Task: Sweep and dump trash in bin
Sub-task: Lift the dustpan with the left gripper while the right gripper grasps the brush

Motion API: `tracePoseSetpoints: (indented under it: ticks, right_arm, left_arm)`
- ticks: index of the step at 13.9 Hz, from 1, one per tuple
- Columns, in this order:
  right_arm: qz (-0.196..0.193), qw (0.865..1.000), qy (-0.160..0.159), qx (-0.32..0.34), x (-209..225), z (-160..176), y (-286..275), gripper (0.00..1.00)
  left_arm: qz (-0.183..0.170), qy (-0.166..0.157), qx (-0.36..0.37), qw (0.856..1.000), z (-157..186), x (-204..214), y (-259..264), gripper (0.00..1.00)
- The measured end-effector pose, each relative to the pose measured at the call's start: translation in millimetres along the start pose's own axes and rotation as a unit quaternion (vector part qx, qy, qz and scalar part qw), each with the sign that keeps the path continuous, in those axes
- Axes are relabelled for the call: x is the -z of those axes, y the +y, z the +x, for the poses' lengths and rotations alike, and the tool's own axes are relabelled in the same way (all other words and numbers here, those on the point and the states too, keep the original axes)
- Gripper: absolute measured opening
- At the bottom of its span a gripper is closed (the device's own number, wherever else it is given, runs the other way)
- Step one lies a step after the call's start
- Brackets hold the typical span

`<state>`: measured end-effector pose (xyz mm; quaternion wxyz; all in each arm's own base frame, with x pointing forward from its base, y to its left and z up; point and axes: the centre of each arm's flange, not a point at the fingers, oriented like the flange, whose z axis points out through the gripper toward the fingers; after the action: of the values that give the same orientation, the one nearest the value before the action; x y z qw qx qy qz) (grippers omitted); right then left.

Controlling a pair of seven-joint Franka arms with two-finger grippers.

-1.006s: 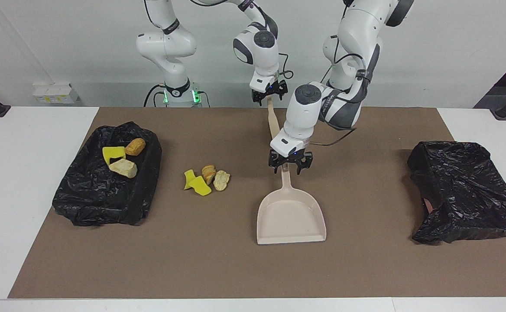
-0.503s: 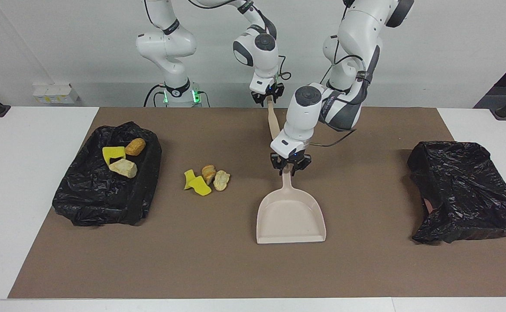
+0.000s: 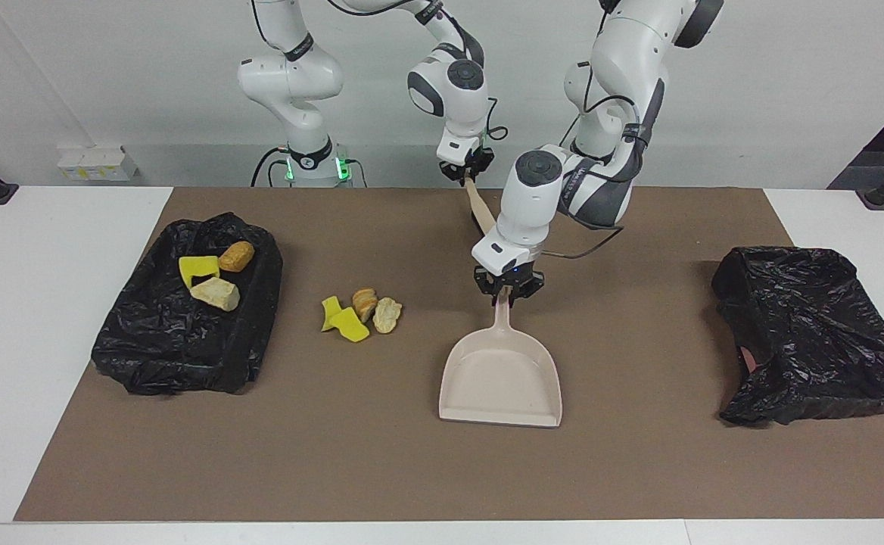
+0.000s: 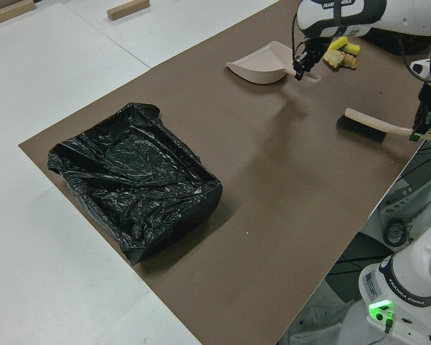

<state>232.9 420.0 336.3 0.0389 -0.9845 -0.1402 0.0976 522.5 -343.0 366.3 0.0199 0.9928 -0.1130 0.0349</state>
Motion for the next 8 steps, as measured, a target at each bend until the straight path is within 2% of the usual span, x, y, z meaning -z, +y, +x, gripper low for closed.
tracePoseSetpoints:
  ticks: [2,4,6,8]
  right_arm:
    - [-0.006,1.0,-0.007,-0.01,15.3,10.7,10.1,0.27]
    - [-0.011,1.0,-0.004,-0.016,36.4,23.4,32.2,0.27]
    - [-0.012,0.999,-0.001,-0.032,64.2,36.9,66.2,0.27]
    - [-0.007,0.999,0.006,-0.053,99.2,48.9,105.5,0.27]
  left_arm:
    - [0.015,-0.016,-0.069,0.997,4.0,13.2,-13.3,0.32]
    - [0.029,-0.03,-0.178,0.983,6.2,33.8,-31.2,0.32]
    - [0.035,-0.038,-0.29,0.956,7.1,47.0,-48.2,0.32]
    - [0.033,-0.044,-0.383,0.922,9.0,48.2,-59.6,0.32]
